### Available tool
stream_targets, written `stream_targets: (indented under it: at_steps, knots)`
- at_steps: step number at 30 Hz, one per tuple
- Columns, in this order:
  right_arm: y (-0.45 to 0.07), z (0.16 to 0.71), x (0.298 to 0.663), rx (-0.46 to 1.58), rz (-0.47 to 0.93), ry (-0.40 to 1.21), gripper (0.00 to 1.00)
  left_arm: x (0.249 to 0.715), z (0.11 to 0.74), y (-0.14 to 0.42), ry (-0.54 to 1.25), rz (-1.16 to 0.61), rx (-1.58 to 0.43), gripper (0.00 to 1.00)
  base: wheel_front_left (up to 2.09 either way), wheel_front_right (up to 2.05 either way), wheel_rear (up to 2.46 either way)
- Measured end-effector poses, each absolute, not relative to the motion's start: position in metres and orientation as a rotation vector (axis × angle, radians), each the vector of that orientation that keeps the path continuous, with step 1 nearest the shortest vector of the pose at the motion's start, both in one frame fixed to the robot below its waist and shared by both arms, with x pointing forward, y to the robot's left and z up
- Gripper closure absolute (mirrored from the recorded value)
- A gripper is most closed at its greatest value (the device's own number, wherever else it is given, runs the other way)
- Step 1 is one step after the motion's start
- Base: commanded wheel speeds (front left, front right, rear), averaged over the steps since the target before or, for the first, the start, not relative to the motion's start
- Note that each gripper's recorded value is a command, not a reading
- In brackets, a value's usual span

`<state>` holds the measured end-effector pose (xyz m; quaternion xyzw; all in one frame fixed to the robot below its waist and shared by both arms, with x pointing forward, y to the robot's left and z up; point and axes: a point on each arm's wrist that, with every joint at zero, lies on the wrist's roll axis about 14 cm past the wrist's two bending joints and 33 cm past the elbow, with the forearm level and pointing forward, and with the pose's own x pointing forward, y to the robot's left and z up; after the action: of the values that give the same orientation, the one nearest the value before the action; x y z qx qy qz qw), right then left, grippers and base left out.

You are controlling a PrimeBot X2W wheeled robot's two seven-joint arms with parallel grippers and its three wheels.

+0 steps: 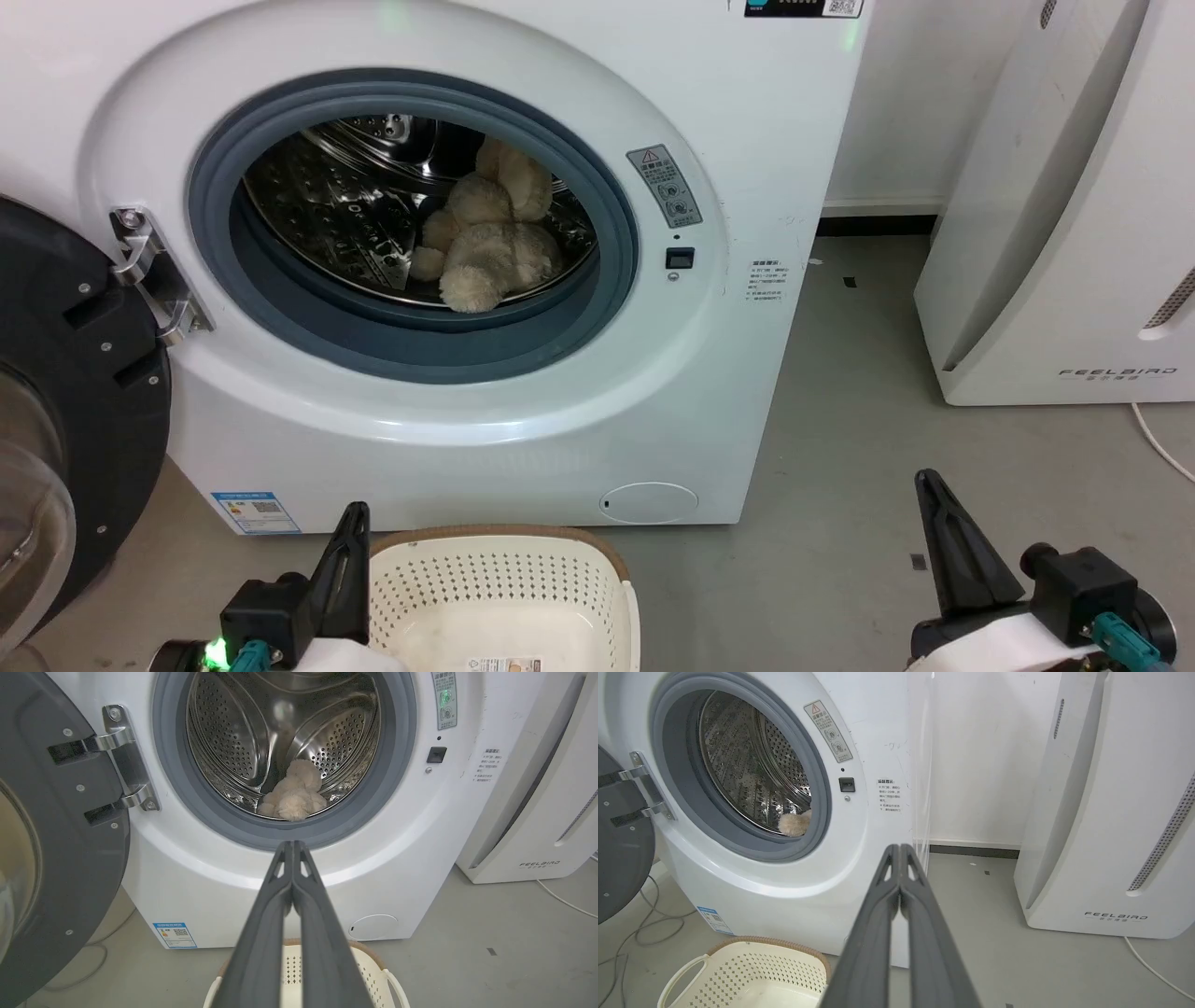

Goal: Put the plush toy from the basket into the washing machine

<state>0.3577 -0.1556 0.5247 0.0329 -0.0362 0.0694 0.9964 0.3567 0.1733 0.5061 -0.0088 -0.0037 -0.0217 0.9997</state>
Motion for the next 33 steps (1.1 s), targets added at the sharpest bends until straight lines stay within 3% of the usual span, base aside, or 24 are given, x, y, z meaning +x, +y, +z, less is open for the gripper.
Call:
stream_targets:
  at_steps: [33]
  knots:
    - [-0.157, 0.522, 0.362, 0.017, 0.137, -0.023, 1.0, 0.365, 0.516, 0.176, -0.004, -0.022, 0.016, 1.0, 0.0, 0.0, 0.0]
